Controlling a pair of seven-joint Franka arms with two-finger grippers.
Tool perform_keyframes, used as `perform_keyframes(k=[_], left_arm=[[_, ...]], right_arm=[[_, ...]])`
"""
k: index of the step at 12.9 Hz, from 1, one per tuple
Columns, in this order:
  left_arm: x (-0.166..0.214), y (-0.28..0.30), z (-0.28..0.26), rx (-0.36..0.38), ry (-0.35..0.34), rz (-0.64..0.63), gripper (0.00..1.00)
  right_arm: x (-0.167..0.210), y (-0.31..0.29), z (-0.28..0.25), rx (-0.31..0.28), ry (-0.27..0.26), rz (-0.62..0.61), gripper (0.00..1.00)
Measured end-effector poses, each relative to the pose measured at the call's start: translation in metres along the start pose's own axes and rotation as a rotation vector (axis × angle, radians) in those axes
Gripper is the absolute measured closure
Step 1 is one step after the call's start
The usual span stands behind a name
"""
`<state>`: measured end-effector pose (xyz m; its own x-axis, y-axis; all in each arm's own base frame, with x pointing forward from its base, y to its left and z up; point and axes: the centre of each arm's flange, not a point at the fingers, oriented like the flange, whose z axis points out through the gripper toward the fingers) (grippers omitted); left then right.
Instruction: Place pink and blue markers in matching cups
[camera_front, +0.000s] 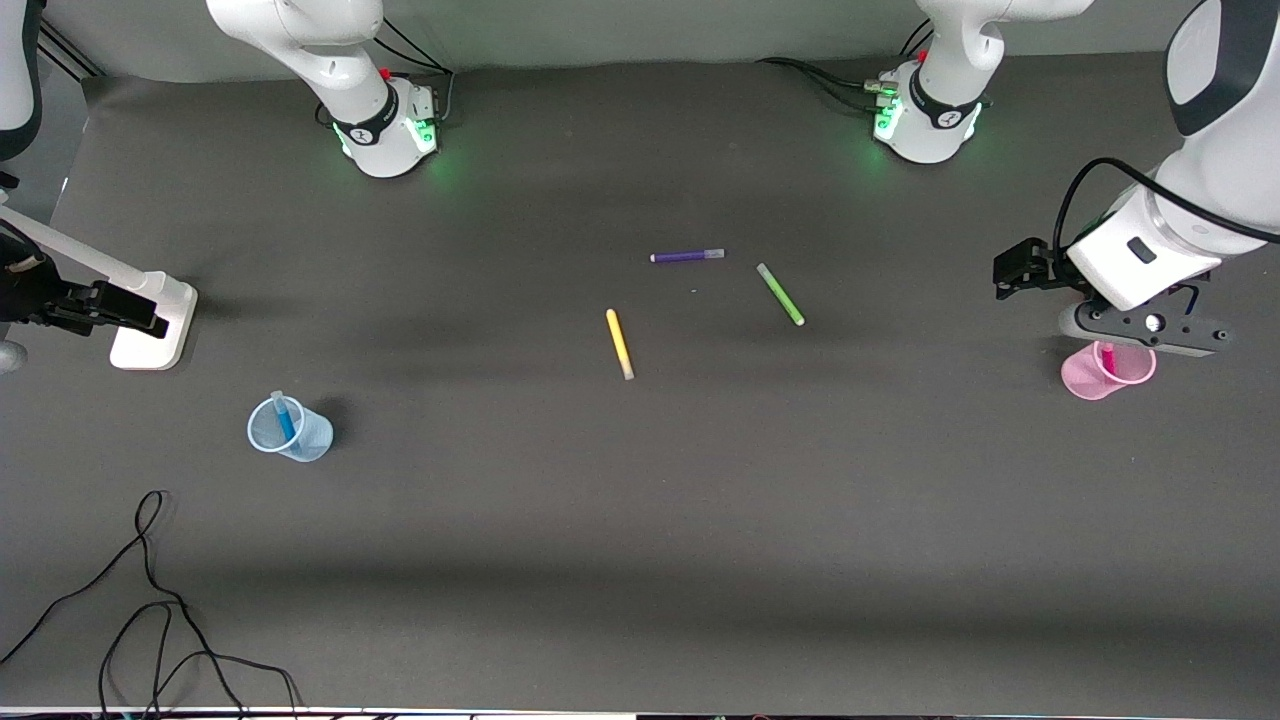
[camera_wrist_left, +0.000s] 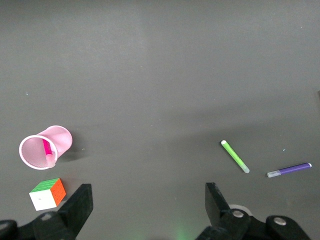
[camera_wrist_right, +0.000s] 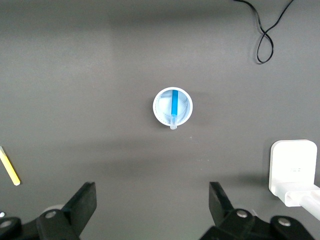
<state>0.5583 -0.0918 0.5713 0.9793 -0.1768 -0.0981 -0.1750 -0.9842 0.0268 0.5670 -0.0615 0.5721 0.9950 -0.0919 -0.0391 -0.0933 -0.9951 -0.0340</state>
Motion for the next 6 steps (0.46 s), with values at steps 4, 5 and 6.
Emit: perform_keyframes(k=[4, 5, 6], left_arm=[[0.0003, 0.0004, 0.0001, 0.000, 0.001, 0.001, 0.00], [0.0003, 0.0005, 0.0001, 0.000, 0.001, 0.001, 0.00], [0.0004, 0.0005, 0.0001, 0.000, 0.002, 0.001, 0.00]], right_arm=[[-0.0004, -0.0007, -0.0004, -0.002, 0.001, -0.002, 0.00], [-0.0005, -0.0008, -0.0006, -0.004, 0.001, -0.003, 0.00], [-0.0005, -0.0008, -0.0007, -0.005, 0.001, -0.003, 0.00]])
